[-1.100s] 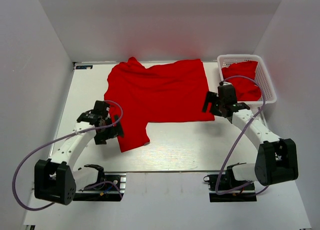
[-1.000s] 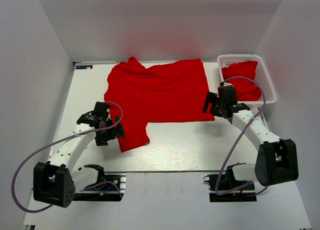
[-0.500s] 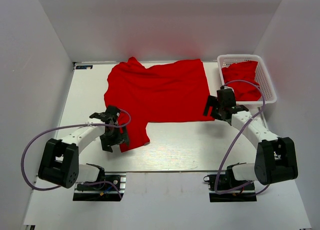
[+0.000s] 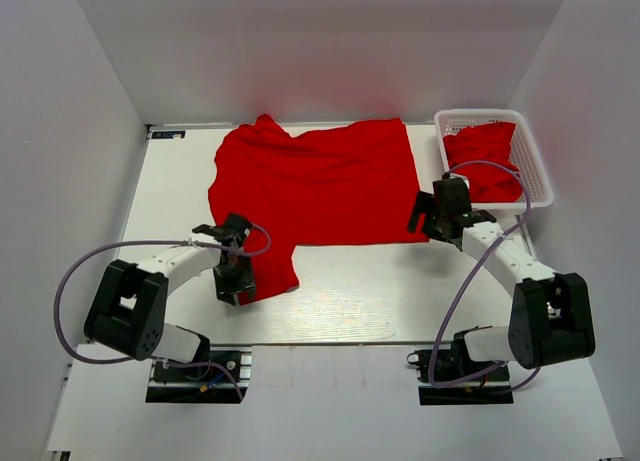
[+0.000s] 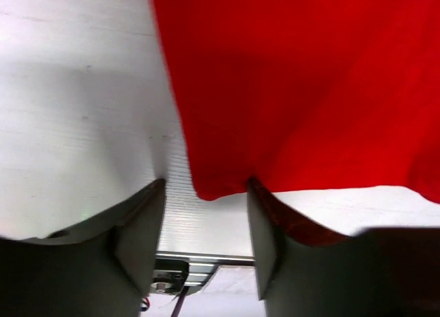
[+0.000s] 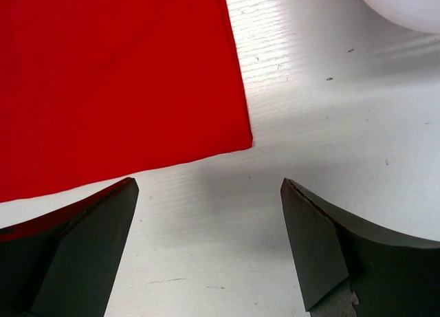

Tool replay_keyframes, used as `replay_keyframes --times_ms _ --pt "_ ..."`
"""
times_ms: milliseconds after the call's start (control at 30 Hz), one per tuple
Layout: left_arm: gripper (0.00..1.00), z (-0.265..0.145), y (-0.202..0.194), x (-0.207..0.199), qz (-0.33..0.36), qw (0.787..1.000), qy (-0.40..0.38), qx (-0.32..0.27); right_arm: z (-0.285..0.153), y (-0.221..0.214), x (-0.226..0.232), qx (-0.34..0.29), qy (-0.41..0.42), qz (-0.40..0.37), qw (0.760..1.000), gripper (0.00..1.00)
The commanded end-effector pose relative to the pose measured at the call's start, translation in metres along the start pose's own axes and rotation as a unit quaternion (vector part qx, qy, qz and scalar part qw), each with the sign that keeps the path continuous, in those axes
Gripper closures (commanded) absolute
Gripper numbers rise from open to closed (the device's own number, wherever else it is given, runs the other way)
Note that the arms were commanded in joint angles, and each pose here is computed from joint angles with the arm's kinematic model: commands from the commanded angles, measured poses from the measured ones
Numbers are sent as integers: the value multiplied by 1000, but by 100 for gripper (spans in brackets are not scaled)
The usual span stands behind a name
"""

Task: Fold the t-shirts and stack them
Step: Grap the side of the flattened tshirt closest away from the robot with both arms

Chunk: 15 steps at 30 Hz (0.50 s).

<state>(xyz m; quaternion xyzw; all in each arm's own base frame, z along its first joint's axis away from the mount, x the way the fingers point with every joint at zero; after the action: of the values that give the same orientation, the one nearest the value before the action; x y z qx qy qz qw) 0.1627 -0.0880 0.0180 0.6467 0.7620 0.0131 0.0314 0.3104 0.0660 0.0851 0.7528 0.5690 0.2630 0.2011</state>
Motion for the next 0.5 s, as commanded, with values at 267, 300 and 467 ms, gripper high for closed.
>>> replay_keyframes --times_ms 267,300,467 --pt "100 24 14 -14 15 1000 -16 -23 -6 6 -4 -16 -11 8 1000 10" --pt "100 24 14 -14 15 1000 -16 -23 -7 6 -6 -17 -13 8 1000 10" --pt "100 13 17 -15 19 998 -30 -47 -5 2 -11 -18 -26 14 999 10"
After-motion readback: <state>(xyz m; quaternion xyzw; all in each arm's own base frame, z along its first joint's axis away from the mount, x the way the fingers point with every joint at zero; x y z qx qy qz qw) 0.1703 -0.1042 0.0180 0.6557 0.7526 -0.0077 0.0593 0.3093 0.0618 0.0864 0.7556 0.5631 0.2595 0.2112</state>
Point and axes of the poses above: each gripper's point midway between its finger pads, its own z axis out along the fingers, its own x axis along the line the jaws close on, y = z × x, the point moved 1 cm from there along -z, back along the fingers, and after that the axes turned 3 degrees about z, right-handed, at the moved point
